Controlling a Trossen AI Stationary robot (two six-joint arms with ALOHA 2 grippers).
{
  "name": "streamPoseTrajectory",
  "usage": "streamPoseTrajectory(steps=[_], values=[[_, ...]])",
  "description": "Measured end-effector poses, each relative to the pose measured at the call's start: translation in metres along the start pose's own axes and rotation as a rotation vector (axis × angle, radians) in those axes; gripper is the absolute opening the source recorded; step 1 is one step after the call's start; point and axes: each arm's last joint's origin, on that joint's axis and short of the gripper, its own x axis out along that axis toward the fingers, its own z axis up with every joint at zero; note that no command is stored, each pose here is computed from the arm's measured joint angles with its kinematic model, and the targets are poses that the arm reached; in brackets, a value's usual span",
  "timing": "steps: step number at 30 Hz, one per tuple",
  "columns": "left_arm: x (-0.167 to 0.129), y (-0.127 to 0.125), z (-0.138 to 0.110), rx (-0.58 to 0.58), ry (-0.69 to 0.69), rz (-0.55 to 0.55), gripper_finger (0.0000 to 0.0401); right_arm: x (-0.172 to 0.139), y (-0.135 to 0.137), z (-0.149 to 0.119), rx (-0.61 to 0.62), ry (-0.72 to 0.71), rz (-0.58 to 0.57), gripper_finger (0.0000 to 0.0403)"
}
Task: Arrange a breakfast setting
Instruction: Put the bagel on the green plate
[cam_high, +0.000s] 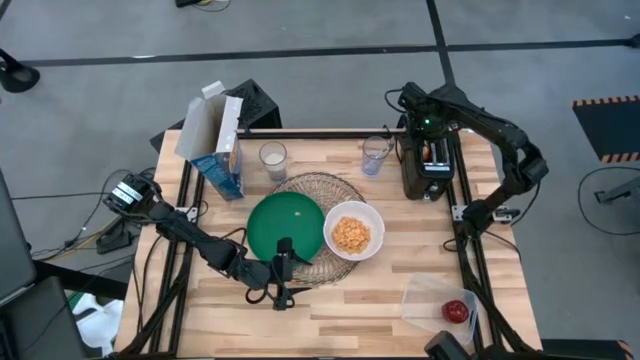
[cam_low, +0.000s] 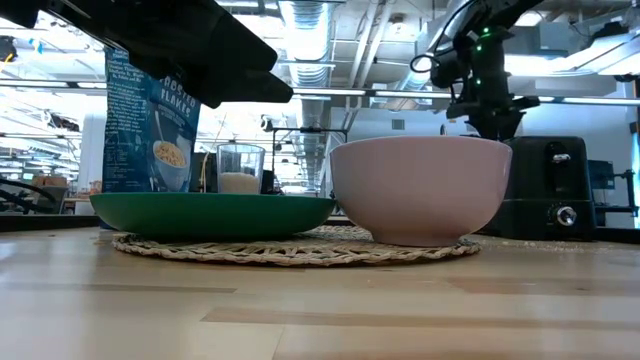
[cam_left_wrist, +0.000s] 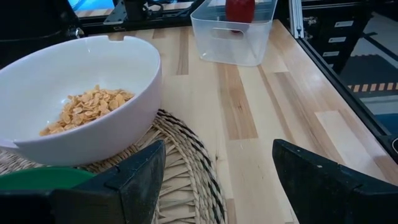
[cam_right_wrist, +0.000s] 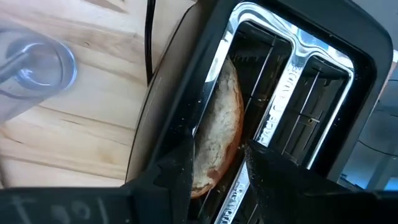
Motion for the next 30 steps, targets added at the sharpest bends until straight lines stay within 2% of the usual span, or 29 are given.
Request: streamPoseTrajectory(steps=[23, 30], values=[[0.0, 0.0001, 0.0001, 0.002, 0.0, -0.002, 0.0281, 0.0053, -0.0053, 0.0013, 0.037, 0.039, -0.013, 0.0147], [0.0, 0.0001, -0.0001, 0.003, 0.002, -0.001, 0.0281, 0.0047, -0.0002, 0.0035, 0.013, 0.014, 0.039, 0.0147]])
